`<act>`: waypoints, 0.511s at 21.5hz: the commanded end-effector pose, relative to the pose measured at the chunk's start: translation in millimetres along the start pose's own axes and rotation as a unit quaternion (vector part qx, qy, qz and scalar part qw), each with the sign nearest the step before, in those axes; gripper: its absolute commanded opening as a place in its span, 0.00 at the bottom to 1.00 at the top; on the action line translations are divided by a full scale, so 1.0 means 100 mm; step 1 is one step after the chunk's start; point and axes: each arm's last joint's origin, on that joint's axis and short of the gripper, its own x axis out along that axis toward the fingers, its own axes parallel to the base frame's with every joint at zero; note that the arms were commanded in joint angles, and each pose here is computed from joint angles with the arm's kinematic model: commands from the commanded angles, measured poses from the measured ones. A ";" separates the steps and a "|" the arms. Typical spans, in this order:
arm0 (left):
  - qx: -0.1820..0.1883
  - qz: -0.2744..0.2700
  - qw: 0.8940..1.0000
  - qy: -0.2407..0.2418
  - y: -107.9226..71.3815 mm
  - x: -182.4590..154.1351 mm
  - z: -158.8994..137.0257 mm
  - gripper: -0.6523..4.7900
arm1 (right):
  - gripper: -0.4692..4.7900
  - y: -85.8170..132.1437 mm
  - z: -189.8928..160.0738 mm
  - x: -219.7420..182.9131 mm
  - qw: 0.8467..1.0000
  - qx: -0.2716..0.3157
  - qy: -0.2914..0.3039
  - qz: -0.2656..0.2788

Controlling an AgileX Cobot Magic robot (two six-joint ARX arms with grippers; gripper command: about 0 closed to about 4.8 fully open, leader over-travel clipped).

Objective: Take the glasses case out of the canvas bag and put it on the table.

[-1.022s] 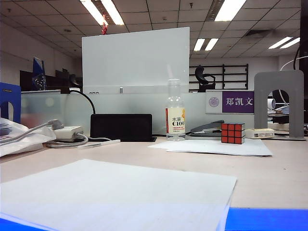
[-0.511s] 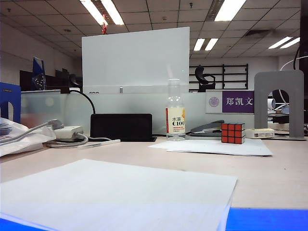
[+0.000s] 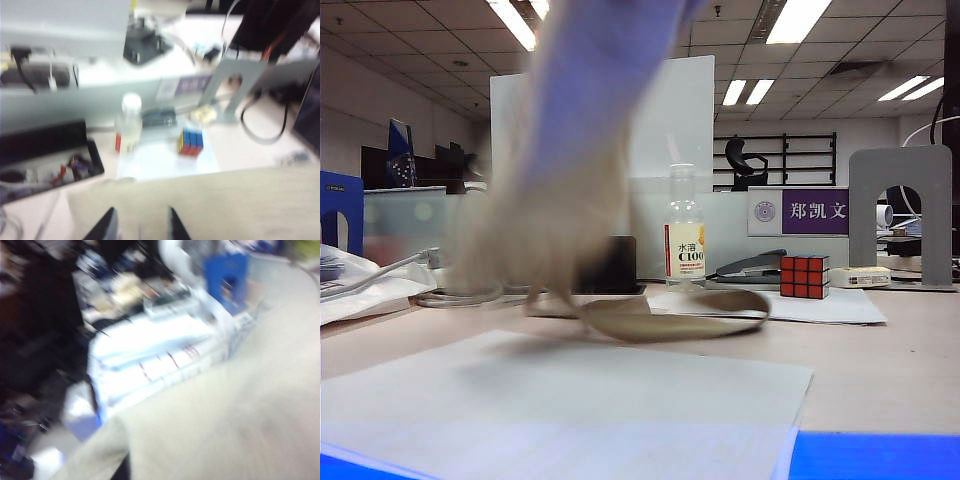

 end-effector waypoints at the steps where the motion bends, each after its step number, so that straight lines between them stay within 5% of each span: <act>1: 0.010 0.038 0.999 0.016 0.06 0.16 -0.04 0.37 | 0.08 -0.02 -0.01 0.02 1.000 -0.011 0.009 -0.028; 11: 0.023 0.051 0.998 0.031 0.10 0.20 -0.07 0.37 | 0.08 -0.05 0.17 -0.05 0.996 -0.038 -0.038 -0.068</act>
